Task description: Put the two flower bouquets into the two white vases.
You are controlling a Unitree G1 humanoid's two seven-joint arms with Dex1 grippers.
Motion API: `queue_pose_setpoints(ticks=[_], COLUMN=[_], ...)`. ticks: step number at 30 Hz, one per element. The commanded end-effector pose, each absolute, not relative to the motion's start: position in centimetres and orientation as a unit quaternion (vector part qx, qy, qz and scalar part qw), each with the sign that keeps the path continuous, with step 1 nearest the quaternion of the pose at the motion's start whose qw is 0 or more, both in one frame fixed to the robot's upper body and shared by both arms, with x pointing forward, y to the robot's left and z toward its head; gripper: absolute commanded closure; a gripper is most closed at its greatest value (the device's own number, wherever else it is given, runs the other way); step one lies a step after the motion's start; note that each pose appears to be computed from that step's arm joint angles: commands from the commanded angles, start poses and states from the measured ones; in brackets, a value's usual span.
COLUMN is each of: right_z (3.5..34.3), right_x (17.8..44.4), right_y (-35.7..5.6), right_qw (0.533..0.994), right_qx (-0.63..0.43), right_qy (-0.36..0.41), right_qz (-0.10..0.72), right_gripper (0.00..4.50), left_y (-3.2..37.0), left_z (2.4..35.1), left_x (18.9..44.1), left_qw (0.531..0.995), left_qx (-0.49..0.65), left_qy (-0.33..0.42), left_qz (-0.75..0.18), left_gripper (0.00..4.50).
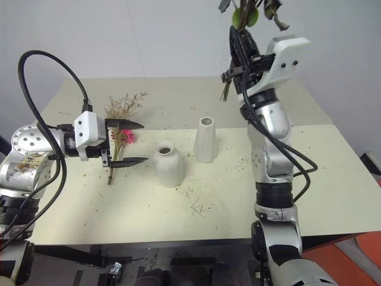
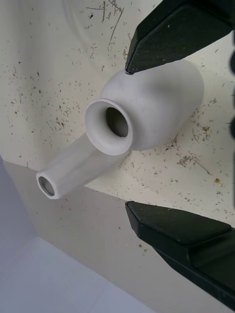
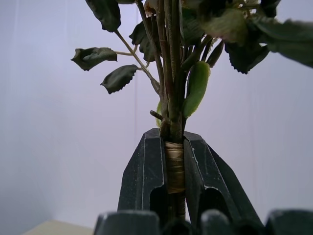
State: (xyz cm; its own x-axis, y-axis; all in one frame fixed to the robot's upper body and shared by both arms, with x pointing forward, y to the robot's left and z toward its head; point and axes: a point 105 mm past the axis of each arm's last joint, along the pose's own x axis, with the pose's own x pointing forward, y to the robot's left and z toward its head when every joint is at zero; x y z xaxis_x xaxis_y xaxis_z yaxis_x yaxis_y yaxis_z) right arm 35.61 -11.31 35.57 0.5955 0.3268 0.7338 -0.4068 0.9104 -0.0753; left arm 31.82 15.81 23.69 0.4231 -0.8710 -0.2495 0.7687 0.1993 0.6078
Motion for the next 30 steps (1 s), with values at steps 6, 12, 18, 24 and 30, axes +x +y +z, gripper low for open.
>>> queue_pose_setpoints(ticks=[6, 12, 18, 24, 30], right_z=[35.5, 34.4, 32.9, 31.8, 31.0], right_x=[36.5, 37.5, 38.4, 38.9, 39.1], right_y=[-10.4, -9.3, -9.1, -9.0, -8.9], right_qw=[0.884, 0.884, 0.891, 0.895, 0.899], right_qx=[0.078, 0.083, 0.073, 0.071, 0.066], right_qy=[-0.399, -0.386, -0.371, -0.361, -0.352], right_qz=[0.232, 0.248, 0.251, 0.251, 0.252], right_gripper=[4.26, 4.26, 4.26, 4.26, 4.26], left_y=[16.9, 17.3, 17.2, 17.6, 17.7], left_z=[24.8, 24.8, 25.3, 25.0, 24.9], left_x=[31.1, 30.8, 30.4, 30.4, 30.4], left_qw=[0.78, 0.785, 0.788, 0.792, 0.793], left_qx=[0.355, 0.351, 0.342, 0.35, 0.351], left_qy=[-0.08, -0.079, -0.093, -0.081, -0.078], left_qz=[-0.509, -0.504, -0.503, -0.494, -0.491], left_gripper=[0.0, 0.0, 0.0, 0.0, 0.0])
